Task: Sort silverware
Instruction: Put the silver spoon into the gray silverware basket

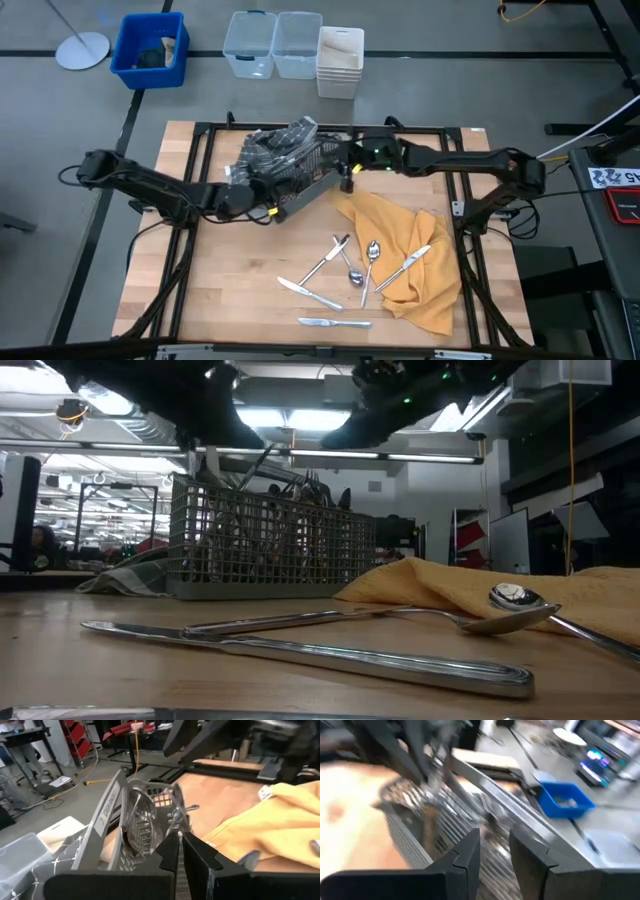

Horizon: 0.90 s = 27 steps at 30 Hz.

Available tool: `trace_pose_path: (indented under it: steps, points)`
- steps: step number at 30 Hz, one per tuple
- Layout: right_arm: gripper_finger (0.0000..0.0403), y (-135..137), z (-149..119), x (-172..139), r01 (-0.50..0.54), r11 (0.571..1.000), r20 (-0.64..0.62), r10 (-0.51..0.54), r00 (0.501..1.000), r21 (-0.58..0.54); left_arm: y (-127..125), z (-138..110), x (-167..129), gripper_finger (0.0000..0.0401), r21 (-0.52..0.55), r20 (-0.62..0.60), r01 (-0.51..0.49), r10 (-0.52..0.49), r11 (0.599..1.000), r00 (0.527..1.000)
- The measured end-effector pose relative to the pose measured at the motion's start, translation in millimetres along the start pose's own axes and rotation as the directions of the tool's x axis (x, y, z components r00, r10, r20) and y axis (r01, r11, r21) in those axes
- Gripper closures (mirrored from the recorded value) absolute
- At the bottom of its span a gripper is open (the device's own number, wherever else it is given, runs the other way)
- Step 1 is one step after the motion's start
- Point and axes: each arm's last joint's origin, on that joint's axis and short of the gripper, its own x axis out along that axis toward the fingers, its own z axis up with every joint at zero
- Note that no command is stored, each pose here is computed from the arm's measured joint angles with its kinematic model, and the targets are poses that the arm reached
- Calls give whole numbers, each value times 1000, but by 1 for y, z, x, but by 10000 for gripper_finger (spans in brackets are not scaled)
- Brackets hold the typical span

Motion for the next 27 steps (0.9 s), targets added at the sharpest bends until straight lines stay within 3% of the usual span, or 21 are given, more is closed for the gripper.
trace_pose_path:
  steps: [6,15,21,27]
  points:
    - [295,-3,2,-30,100,994,-138,-104,985,-40,3,15,-21,386,-32,66,59,-57,998,996]
    - [295,-35,-21,-52,155,988,-333,-143,932,10,13,33,-49,386,-104,160,134,-116,986,980]
    - [295,-64,-61,-57,131,983,-359,-76,930,131,16,28,-56,386,-77,112,145,-136,986,984]
    - [295,-80,-105,-63,224,954,-400,-129,908,201,17,20,-55,386,-98,49,130,-126,987,991]
